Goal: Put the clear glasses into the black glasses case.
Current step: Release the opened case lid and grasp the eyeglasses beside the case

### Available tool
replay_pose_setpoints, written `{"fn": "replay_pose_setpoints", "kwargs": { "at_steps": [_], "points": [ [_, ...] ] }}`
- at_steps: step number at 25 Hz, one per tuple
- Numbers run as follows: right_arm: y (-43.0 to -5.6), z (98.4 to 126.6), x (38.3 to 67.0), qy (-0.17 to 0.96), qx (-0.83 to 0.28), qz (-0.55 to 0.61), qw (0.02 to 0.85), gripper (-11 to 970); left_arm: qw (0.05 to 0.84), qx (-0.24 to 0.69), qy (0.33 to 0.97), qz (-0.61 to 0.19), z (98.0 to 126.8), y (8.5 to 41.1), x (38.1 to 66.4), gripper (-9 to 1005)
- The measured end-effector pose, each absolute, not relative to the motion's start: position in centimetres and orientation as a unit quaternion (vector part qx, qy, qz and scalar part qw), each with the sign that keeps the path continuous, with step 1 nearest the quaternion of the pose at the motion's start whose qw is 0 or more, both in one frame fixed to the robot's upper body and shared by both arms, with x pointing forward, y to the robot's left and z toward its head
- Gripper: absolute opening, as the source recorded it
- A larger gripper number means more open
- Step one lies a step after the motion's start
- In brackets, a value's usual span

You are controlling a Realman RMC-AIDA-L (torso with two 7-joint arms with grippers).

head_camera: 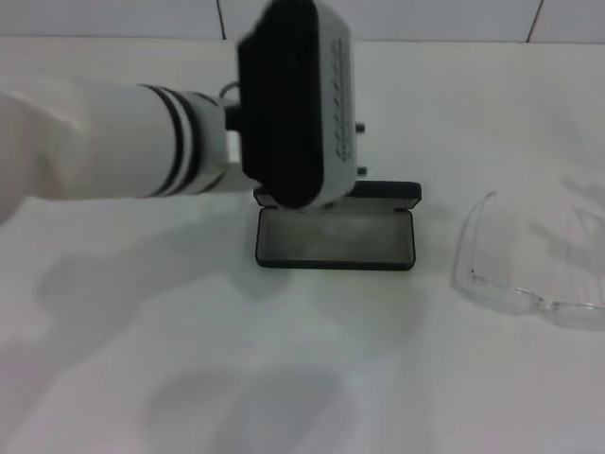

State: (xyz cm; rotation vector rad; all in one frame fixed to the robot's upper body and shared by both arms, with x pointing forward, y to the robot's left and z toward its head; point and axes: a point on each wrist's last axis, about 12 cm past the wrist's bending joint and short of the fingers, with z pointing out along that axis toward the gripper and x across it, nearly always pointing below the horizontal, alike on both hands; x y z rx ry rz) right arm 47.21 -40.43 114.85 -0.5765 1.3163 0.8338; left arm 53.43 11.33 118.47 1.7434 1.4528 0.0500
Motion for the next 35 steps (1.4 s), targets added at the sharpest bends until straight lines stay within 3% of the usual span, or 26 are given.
{"fn": "replay_pose_setpoints", "kwargs": {
  "at_steps": [6,11,15,19,24,27,35],
  "points": [
    [-39.0,116.4,50.0,0.671,-0.313,0.396,0.543,870,0.518,0.624,0.579,-0.079,123.0,12.3,51.3,391],
    [-35.2,119.0,54.5,0.78,-0.374,0.373,0.336,870,0.587,0.532,0.573,-0.208,125.6,14.9,50.2,384],
    [-31.9,120.2,56.8,0.811,-0.412,0.337,0.244,869,0.597,0.467,0.576,-0.306,126.0,17.7,50.2,382],
    [-28.8,120.4,58.1,0.825,-0.451,0.299,0.167,869,0.595,0.433,0.581,-0.349,125.2,19.6,50.4,383],
    [-26.3,119.6,58.5,0.832,-0.483,0.252,0.101,868,0.592,0.42,0.576,-0.375,123.9,20.6,50.4,383],
    [-24.9,119.1,58.6,0.836,-0.499,0.217,0.067,720,0.595,0.417,0.571,-0.382,123.6,20.9,50.5,383],
    [-23.0,116.9,58.6,0.835,-0.518,0.178,0.057,725,0.598,0.417,0.569,-0.38,123.3,21.2,50.7,382]
  ]
}}
